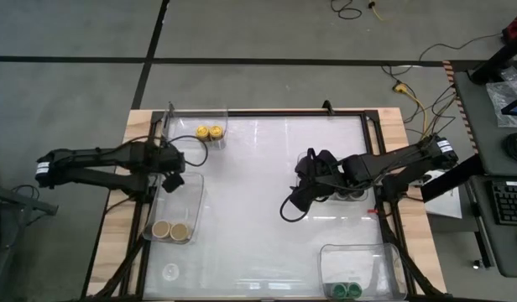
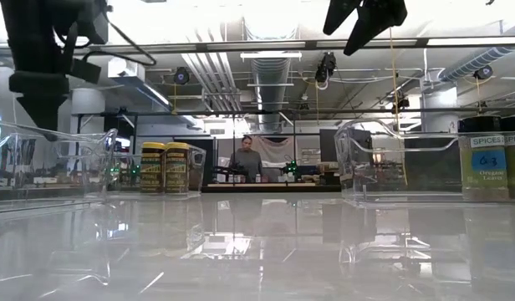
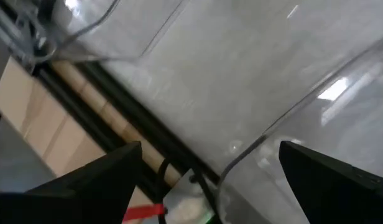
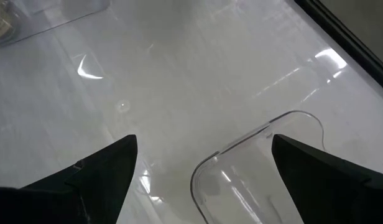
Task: Sort spices by type
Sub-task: Adjust the middle right transparent bin
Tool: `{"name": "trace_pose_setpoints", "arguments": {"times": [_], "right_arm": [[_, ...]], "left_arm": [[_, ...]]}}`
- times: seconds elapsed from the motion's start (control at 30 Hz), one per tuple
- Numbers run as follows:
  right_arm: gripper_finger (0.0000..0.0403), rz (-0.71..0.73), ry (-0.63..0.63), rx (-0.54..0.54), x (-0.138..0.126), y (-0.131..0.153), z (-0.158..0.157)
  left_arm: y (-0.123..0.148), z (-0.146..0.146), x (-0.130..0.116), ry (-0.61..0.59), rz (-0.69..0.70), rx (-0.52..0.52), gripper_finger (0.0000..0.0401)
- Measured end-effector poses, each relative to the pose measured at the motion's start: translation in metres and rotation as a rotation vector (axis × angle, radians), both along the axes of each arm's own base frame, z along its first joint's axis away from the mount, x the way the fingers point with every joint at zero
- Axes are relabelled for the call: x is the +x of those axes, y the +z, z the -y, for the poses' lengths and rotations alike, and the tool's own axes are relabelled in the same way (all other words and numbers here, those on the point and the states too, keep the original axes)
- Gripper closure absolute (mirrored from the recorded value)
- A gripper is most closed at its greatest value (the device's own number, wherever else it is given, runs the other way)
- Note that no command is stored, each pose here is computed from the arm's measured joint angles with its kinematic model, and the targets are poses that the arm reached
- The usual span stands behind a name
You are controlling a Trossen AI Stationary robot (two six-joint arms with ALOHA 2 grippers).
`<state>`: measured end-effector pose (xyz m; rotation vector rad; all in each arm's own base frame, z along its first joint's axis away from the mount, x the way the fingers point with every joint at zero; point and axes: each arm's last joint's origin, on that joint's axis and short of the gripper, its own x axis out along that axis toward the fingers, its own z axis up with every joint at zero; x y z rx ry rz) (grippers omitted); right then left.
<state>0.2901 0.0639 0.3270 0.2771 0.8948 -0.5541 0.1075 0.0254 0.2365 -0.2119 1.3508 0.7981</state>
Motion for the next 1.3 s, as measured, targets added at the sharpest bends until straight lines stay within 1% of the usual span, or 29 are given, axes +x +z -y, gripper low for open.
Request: {"name": "trace_pose_setpoints", "arguments": {"times": [0.27,0.5,0.8,1.03,1.3], "right_arm": [[0.0039,0.008,-0.003,0.004,0.001,0.000,0.000],[0.0039,0.016,-0.012,0.010,0.001,0.000,0.000],[0.0039,0.024,-0.029,0.026,0.001,0.000,-0.001],[0.0039,0.025,-0.024,0.031,0.000,0.000,-0.003],[0.0039,0.026,-0.024,0.032,0.000,0.000,-0.003]], "left_arm": [[0.000,-0.003,-0.009,0.133,-0.057,0.002,0.0049],[-0.001,-0.003,-0.011,0.177,-0.073,-0.003,0.0064],[-0.004,-0.004,-0.014,0.237,-0.129,-0.010,0.0066],[-0.005,-0.005,-0.014,0.256,-0.123,-0.009,0.0066],[-0.005,-0.006,-0.014,0.310,-0.102,0.011,0.0066]]}}
